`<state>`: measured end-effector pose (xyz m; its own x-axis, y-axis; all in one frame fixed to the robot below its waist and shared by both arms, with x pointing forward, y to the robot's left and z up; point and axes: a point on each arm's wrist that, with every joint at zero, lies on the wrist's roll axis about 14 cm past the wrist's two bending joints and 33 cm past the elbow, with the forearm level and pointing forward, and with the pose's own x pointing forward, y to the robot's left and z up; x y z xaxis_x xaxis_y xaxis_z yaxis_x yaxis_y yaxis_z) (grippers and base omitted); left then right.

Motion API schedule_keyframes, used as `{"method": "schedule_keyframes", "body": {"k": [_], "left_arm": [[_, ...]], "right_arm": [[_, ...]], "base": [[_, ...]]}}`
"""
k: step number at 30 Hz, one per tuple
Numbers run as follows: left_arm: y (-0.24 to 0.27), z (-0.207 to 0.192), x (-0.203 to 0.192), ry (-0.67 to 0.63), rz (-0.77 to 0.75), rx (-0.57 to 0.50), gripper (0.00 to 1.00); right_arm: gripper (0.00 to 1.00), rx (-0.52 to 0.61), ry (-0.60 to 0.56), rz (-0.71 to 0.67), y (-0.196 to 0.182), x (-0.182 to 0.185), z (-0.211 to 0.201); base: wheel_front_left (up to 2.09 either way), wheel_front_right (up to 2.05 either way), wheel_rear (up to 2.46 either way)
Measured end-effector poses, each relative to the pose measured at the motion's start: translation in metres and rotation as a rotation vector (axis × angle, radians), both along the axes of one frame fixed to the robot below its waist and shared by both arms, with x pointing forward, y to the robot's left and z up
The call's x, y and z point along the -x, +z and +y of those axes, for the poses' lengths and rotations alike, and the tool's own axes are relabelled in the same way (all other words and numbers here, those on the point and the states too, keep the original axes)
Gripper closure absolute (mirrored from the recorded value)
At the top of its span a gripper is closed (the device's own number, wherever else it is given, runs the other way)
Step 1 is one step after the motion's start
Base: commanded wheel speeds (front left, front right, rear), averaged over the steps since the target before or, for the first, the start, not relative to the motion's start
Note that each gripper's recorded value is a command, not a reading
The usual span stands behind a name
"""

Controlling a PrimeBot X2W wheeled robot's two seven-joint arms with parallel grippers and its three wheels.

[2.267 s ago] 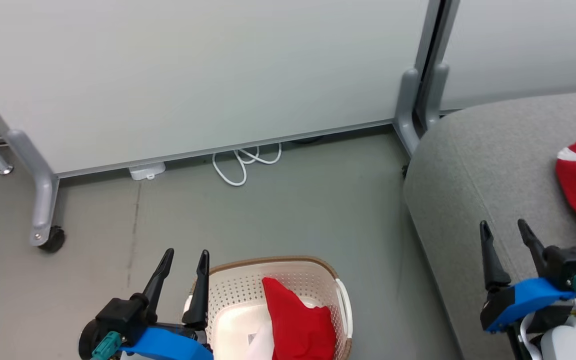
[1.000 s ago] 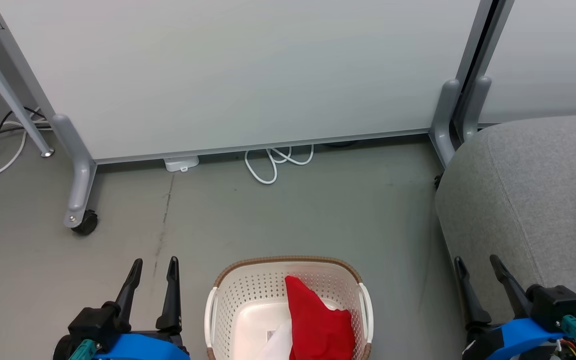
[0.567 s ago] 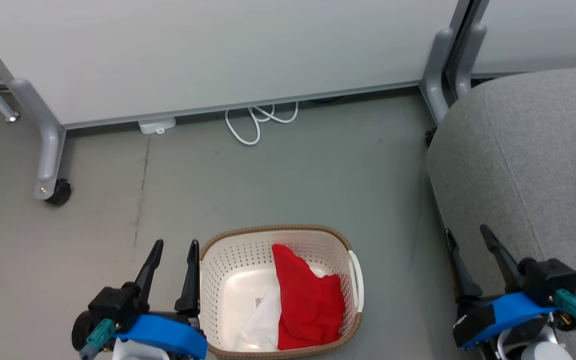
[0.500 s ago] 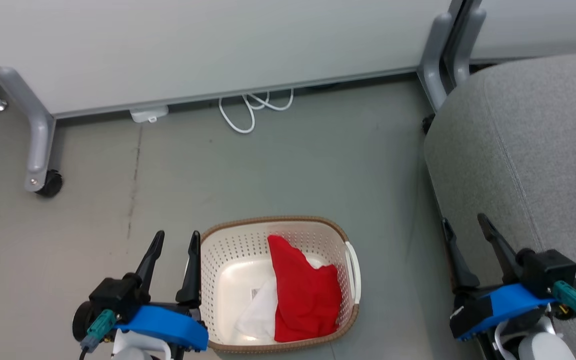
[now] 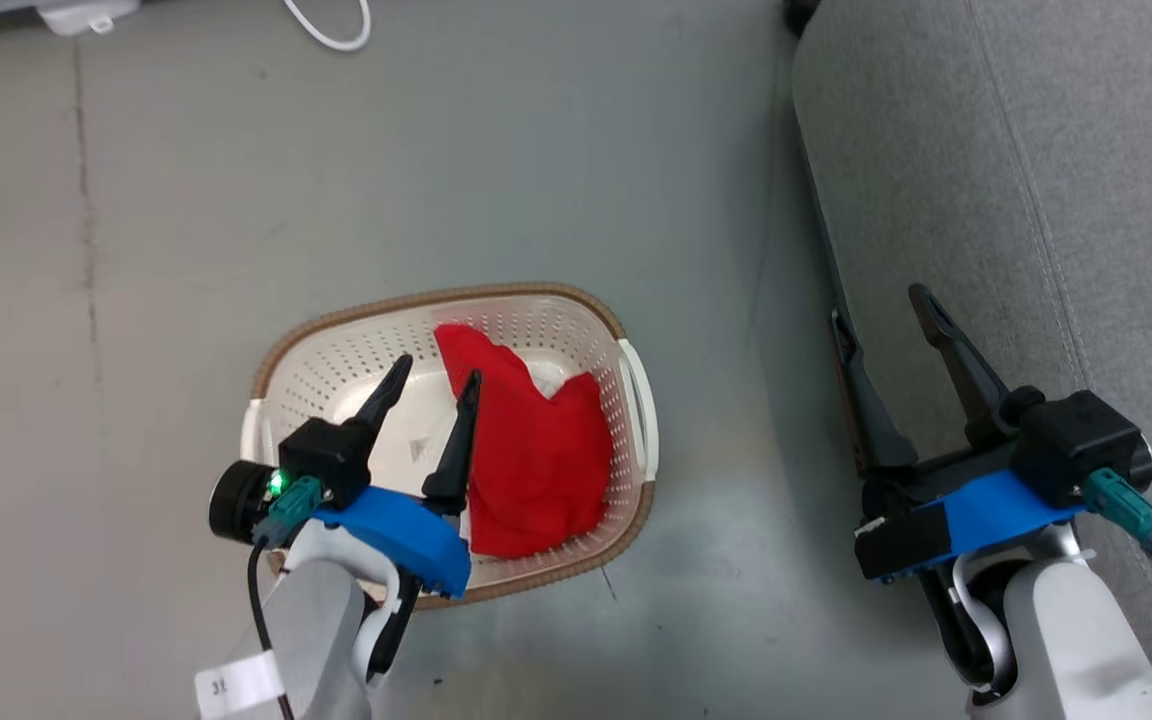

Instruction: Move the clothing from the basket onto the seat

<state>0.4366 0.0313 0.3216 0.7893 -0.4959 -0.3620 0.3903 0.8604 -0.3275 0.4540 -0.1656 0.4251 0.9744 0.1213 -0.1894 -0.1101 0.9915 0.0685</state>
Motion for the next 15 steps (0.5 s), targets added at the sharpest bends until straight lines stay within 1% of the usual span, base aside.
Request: {"method": "schedule_keyframes", "body": {"k": [4, 9, 12, 15], "left_arm": [[-0.034, -0.02, -0.006, -0.065, 0.08, -0.004, 0.0], [-0.082, -0.034, -0.003, -0.106, 0.21, -0.021, 0.0], [-0.106, -0.04, -0.007, -0.104, 0.272, -0.024, 0.0], [-0.127, -0.043, -0.014, -0.071, 0.335, -0.014, 0.0]], "right_arm": [[0.0, 0.004, -0.01, 0.031, -0.018, -0.005, -0.005], [0.0, -0.002, -0.024, 0.067, -0.039, -0.006, -0.01], [0.0, -0.002, -0.034, 0.092, -0.051, -0.005, -0.014], [0.0, 0.001, -0.04, 0.111, -0.062, -0.006, -0.018]], "base": [[0.0, 0.0, 0.0], [0.0, 0.0, 0.0], [0.0, 0.0, 0.0], [0.0, 0.0, 0.0]]}}
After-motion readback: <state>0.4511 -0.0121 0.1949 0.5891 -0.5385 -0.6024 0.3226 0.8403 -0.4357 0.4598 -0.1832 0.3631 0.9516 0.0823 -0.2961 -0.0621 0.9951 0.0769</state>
